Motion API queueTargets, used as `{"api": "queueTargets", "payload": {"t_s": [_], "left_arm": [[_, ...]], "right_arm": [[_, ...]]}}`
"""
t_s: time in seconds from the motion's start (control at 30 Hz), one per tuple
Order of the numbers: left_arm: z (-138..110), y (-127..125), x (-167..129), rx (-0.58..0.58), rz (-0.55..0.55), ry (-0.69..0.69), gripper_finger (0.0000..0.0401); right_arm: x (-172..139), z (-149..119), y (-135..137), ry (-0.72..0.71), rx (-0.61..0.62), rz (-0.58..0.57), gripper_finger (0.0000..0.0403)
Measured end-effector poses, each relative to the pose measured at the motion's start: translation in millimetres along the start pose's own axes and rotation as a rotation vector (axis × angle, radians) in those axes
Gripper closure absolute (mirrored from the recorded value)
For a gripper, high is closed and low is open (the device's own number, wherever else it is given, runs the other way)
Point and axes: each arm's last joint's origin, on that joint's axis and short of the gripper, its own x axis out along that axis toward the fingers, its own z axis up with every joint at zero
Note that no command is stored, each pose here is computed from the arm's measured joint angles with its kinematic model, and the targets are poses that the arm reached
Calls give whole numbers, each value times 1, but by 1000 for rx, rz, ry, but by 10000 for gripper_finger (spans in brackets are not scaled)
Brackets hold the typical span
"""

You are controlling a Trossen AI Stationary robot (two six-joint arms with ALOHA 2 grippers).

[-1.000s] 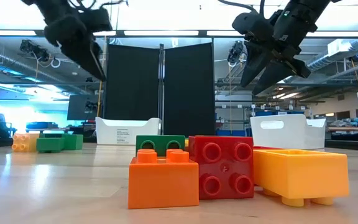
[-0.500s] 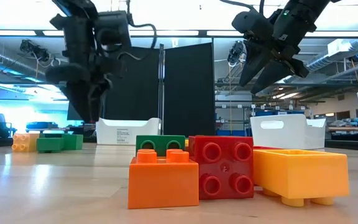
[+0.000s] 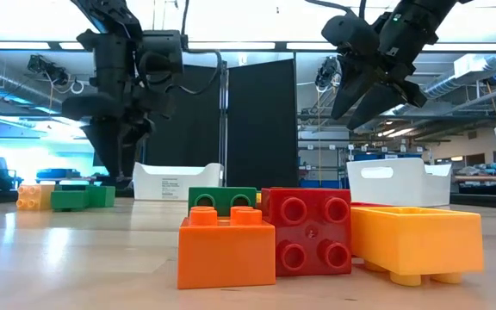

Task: Sort blocks by size
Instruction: Put the green square block into the top left white bin

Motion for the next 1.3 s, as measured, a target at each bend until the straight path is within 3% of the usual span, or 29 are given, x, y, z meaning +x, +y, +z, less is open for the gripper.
{"api": "queueTargets", "payload": {"t_s": [0.93, 1.3], "left_arm": [[0, 0, 45, 103, 8, 243, 175], [1, 0, 44, 105, 6, 231, 262]], "right_arm": [[0, 1, 1, -10, -4, 3, 219], [0, 1, 0, -13, -4, 1, 219]]}}
